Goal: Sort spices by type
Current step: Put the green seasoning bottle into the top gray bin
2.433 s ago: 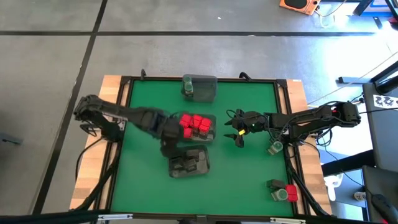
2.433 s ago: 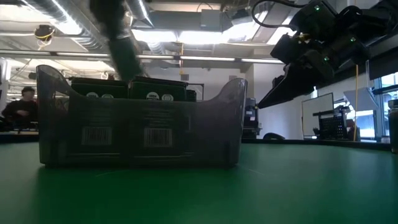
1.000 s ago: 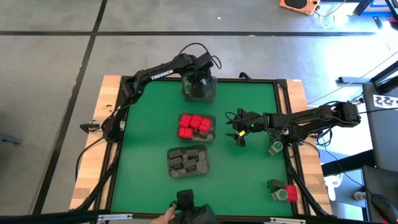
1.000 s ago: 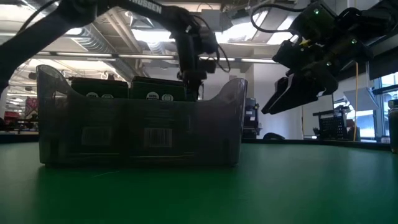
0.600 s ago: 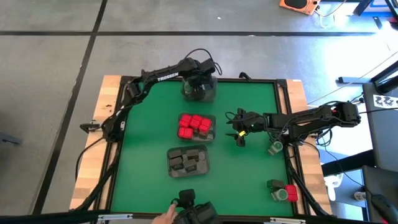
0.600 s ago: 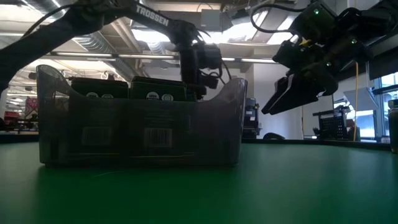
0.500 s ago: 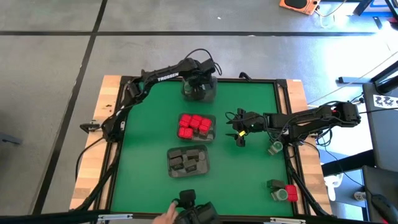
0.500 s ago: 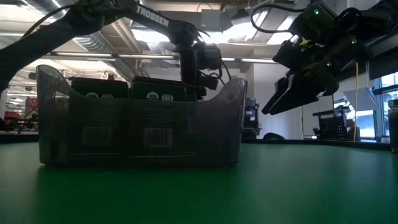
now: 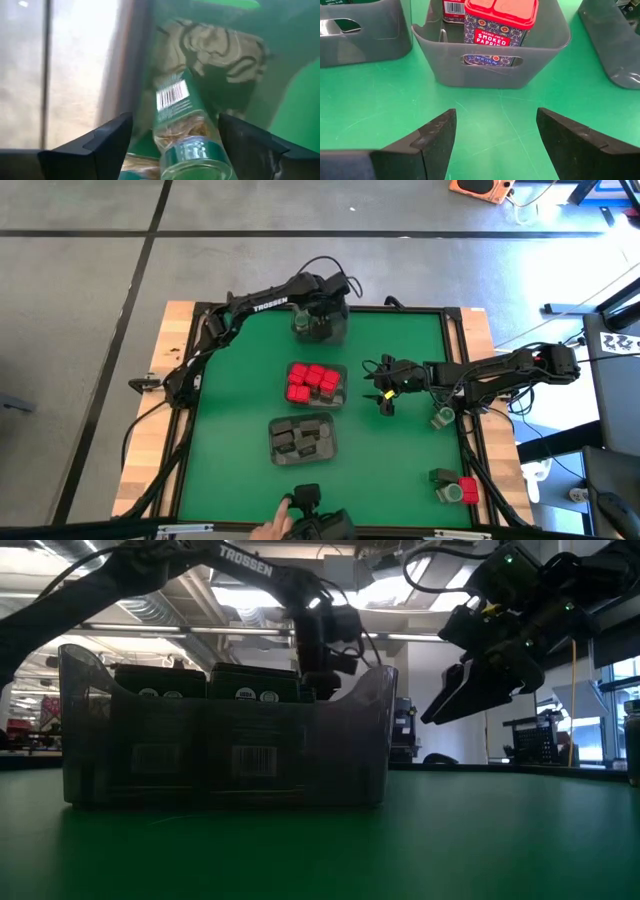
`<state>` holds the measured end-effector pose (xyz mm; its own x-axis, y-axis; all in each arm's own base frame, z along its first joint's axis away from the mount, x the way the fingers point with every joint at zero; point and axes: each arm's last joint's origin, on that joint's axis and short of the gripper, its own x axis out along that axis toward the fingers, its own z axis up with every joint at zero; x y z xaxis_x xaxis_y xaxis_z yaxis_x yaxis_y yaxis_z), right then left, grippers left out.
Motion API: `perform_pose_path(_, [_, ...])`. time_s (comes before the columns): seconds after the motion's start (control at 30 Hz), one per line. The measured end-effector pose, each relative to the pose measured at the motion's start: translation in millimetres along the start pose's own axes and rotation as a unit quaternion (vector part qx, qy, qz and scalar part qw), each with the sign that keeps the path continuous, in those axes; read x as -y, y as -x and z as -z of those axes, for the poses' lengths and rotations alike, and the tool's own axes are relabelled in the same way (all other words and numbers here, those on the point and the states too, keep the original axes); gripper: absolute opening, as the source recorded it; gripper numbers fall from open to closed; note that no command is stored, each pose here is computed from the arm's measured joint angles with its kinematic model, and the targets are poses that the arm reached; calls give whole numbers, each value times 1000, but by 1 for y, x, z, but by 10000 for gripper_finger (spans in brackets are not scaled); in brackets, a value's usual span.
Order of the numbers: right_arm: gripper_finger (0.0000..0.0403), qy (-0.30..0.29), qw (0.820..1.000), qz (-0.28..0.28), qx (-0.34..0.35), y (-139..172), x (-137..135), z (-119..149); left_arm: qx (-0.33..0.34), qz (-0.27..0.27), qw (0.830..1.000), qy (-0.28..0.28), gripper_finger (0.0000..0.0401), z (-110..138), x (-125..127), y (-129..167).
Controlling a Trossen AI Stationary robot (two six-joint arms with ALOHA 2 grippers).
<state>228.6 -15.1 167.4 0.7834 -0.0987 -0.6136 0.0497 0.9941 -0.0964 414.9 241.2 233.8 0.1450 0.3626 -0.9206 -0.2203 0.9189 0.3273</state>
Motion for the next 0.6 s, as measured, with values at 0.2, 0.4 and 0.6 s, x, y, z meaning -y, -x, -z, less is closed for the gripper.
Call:
perform_pose_path(0.2, [276, 0, 1000, 0, 0, 0, 0, 0, 10, -36, 999, -2, 295, -5, -6, 15])
perform_pose_path(0.4, [276, 0, 1000, 0, 0, 0, 0, 0, 20, -33, 999, -8, 294, -13, 9, 35])
perform_pose_path(0.6, [276, 0, 1000, 0, 1, 0, 0, 0, -3, -1, 1000, -16, 294, -15, 46, 60])
